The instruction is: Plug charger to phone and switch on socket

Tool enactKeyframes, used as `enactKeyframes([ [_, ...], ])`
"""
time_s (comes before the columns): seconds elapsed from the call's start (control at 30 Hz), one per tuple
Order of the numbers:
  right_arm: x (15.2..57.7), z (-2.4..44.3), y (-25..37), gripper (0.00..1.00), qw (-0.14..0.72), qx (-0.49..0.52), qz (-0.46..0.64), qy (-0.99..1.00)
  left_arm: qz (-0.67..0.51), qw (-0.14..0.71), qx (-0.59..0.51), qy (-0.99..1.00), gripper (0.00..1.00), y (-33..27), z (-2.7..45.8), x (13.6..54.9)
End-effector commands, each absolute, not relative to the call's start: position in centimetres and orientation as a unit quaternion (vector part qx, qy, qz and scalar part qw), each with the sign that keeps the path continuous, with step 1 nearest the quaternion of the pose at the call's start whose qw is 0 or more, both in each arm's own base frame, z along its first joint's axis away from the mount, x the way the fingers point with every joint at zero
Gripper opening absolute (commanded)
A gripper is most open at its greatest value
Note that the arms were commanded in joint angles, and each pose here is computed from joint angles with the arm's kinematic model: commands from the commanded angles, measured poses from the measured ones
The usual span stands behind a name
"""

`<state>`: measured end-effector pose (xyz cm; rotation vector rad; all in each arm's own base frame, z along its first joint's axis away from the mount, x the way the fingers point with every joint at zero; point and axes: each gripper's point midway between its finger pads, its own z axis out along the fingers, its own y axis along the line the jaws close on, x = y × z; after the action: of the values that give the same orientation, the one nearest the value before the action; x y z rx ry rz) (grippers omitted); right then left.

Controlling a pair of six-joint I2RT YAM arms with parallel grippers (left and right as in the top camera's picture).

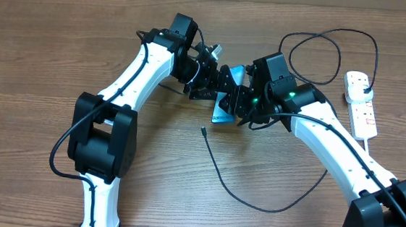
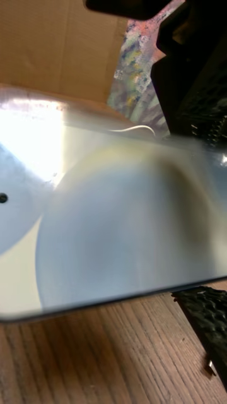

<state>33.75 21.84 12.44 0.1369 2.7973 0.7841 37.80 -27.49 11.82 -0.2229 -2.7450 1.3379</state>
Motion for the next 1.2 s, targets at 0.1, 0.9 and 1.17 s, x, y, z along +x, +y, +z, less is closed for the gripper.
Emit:
enactKeyframes([
  [0.1,34.6,13.4,22.8,0.4,0.13,0.043,0.29,0.947,0.477,0.036,-0.098,-0.872,0.85,-28.8,14.8,36.7],
  [0.9,33.8,16.9,4.2,1.0,0.162,0.191,0.138,0.958,0.073,-0.129,-0.194,-0.97,1.0,-30.5,6.8,36.9],
  [1.17,33.6,16.8,4.1,1.0,0.156,0.193,0.137,0.959,0.057,-0.105,-0.201,-0.972,1.0,-30.9,2.6,36.9],
])
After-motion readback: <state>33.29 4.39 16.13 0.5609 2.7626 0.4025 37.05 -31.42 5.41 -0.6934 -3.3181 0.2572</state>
